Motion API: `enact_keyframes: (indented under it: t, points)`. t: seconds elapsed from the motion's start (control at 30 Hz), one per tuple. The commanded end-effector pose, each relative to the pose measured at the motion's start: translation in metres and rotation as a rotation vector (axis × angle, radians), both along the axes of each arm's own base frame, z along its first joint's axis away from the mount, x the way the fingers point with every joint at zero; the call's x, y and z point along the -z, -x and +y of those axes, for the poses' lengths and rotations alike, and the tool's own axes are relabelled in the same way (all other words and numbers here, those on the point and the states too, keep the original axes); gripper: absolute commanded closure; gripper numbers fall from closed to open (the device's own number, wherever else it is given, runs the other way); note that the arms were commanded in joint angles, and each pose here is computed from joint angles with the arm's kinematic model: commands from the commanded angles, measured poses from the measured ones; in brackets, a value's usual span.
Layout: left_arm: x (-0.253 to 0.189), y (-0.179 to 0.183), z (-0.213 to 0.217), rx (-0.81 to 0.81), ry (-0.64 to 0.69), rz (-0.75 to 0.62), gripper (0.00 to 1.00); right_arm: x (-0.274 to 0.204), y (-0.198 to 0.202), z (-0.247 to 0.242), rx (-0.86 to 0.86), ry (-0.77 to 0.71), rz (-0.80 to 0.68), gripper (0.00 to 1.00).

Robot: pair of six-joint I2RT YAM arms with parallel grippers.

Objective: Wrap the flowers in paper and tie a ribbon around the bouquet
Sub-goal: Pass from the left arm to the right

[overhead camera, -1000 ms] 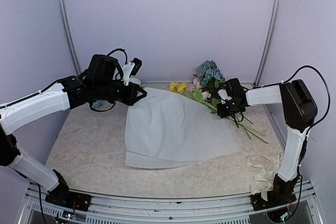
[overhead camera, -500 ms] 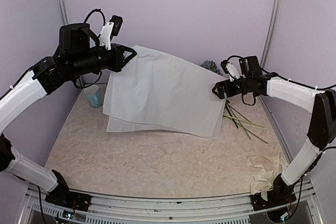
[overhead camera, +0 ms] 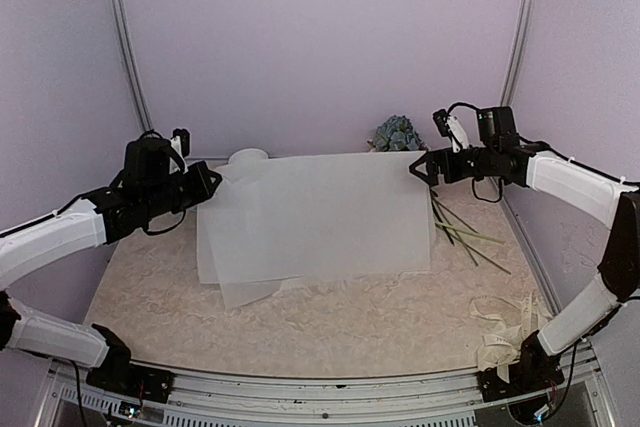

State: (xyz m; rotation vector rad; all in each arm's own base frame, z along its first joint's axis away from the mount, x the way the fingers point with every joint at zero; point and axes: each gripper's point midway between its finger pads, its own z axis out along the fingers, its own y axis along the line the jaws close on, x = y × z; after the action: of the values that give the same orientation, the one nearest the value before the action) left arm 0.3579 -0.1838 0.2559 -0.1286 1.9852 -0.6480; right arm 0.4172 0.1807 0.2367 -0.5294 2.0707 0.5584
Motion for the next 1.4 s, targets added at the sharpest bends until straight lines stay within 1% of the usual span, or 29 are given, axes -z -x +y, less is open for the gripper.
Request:
enact_keyframes:
  t: [0.0,0.07,0.13,0.17,0.23,0.27,0.3,0.37,0.4,0.57,0.63,0.73,0.8,0.87,0.93,1.03,1.07,1.13,1.2,1.23,1.27,1.3,1.37]
  points:
    - [0.031,0.004,0.023,-0.173,0.175,0.047,1.00,0.032,-0.003,-0.010,0.070,0.015,0.110,0.00]
    - [0.053,0.009,0.031,-0.223,0.179,0.087,1.00,0.042,-0.006,-0.021,0.128,0.063,0.136,0.00]
    - [0.074,0.017,0.037,-0.255,0.180,0.125,1.00,0.050,-0.007,-0.032,0.182,0.111,0.159,0.03]
    - [0.081,0.020,0.038,-0.263,0.176,0.137,1.00,0.055,-0.007,-0.037,0.203,0.134,0.168,0.07]
    - [0.096,0.027,0.042,-0.283,0.159,0.163,1.00,0.067,0.001,-0.035,0.192,0.139,0.203,0.15]
    - [0.103,0.030,0.044,-0.293,0.154,0.175,1.00,0.074,0.006,-0.030,0.167,0.124,0.228,0.22]
    - [0.107,0.032,0.047,-0.301,0.150,0.183,1.00,0.082,0.013,-0.022,0.134,0.104,0.258,0.26]
    - [0.114,0.036,0.049,-0.304,0.140,0.196,1.00,0.100,0.026,-0.008,0.071,0.061,0.325,0.34]
    - [0.117,0.038,0.049,-0.302,0.134,0.201,1.00,0.111,0.031,-0.004,0.054,0.044,0.359,0.35]
    - [0.126,0.042,0.049,-0.290,0.104,0.220,1.00,0.153,0.039,0.012,0.003,-0.022,0.494,0.38]
    - [0.128,0.044,0.049,-0.285,0.095,0.227,1.00,0.162,0.040,0.021,-0.019,-0.029,0.510,0.38]
    - [0.132,0.045,0.048,-0.277,0.096,0.232,1.00,0.178,0.042,0.037,-0.064,0.000,0.537,0.36]
    - [0.137,0.048,0.048,-0.275,0.093,0.240,1.00,0.187,0.043,0.045,-0.091,-0.014,0.571,0.35]
    - [0.139,0.049,0.048,-0.270,0.093,0.245,1.00,0.195,0.041,0.046,-0.080,-0.012,0.592,0.33]
    - [0.141,0.049,0.047,-0.264,0.093,0.246,1.00,0.202,0.040,0.049,-0.072,0.018,0.594,0.29]
    - [0.141,0.049,0.045,-0.256,0.096,0.247,1.00,0.201,0.044,0.068,-0.130,0.027,0.601,0.28]
    - [0.141,0.048,0.044,-0.254,0.102,0.247,1.00,0.197,0.046,0.077,-0.152,0.041,0.585,0.29]
    - [0.145,0.048,0.042,-0.256,0.111,0.258,1.00,0.184,0.049,0.095,-0.185,0.118,0.499,0.29]
    - [0.148,0.049,0.041,-0.259,0.128,0.266,1.00,0.154,0.060,0.127,-0.266,0.180,0.336,0.30]
    - [0.149,0.049,0.041,-0.258,0.135,0.268,1.00,0.134,0.071,0.154,-0.343,0.180,0.219,0.30]
    - [0.149,0.049,0.040,-0.259,0.142,0.269,1.00,0.114,0.089,0.180,-0.428,0.183,0.102,0.29]
    - [0.150,0.048,0.039,-0.260,0.146,0.271,1.00,0.101,0.118,0.210,-0.526,0.201,-0.012,0.29]
    - [0.150,0.047,0.039,-0.263,0.150,0.272,1.00,0.082,0.162,0.255,-0.644,0.241,-0.252,0.28]
